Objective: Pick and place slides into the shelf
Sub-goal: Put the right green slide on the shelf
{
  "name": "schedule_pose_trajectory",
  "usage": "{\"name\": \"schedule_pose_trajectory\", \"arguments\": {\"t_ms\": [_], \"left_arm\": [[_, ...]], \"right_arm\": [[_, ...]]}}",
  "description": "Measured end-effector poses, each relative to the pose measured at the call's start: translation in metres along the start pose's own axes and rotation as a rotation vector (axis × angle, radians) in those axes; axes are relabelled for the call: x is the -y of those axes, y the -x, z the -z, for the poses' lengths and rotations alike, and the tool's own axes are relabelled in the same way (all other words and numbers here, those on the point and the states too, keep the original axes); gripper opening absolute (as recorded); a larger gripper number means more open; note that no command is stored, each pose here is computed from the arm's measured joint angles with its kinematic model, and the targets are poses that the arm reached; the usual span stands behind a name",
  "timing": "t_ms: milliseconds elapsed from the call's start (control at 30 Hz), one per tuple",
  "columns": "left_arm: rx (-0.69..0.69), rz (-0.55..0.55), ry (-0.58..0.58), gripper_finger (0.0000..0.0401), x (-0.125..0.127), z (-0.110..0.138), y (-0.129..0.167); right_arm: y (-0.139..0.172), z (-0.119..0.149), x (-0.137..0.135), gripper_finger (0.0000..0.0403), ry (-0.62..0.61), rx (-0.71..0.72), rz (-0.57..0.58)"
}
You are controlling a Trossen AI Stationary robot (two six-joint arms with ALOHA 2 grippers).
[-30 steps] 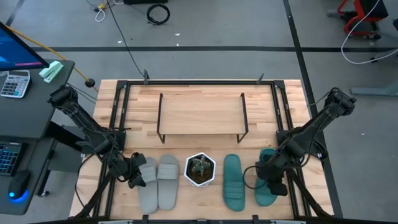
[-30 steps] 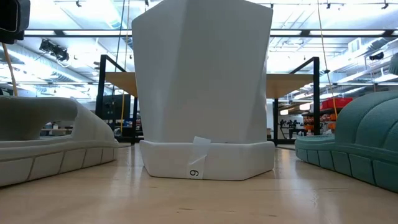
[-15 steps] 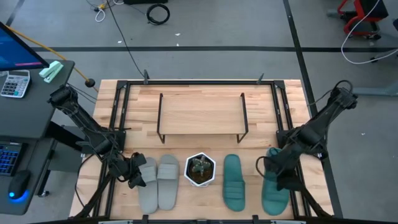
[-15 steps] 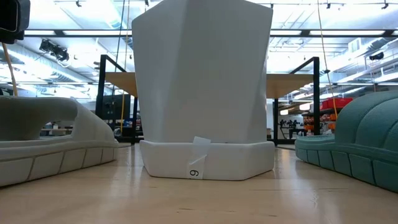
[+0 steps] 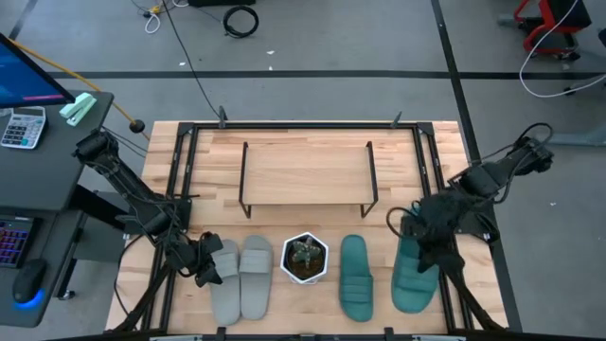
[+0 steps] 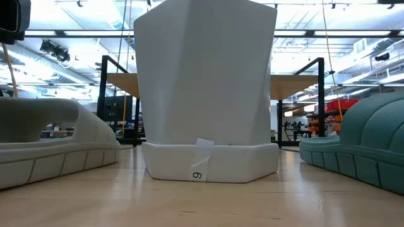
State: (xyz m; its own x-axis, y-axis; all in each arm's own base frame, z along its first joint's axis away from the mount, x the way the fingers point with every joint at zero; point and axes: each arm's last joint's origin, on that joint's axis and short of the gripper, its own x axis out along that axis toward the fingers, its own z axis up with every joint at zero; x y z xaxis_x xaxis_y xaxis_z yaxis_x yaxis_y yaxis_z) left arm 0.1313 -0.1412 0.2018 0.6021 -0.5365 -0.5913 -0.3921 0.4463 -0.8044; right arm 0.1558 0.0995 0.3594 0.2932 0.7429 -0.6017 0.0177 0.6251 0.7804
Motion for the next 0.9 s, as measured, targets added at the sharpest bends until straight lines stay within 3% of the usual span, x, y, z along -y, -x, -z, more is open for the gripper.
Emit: {"name": "schedule_pose_trajectory", "arguments": {"t_ms": [333, 600, 900], "left_arm": [[0.0, 0.001, 0.006, 0.0009, 0.0, 0.0, 0.0], [0.0, 0.0, 0.006, 0.0023, 0.0, 0.0, 0.0], [0.0, 0.0, 0.002, 0.0012, 0.0, 0.0, 0.0]], "right_arm": [[0.01, -0.039, 0.016, 0.0011, 0.036, -0.01, -0.084], [0.02, -0.064, 0.029, 0.0011, 0.086, 0.018, -0.127], [0.046, -0.098, 0.036, 0.0011, 0.195, 0.089, -0.079]]}}
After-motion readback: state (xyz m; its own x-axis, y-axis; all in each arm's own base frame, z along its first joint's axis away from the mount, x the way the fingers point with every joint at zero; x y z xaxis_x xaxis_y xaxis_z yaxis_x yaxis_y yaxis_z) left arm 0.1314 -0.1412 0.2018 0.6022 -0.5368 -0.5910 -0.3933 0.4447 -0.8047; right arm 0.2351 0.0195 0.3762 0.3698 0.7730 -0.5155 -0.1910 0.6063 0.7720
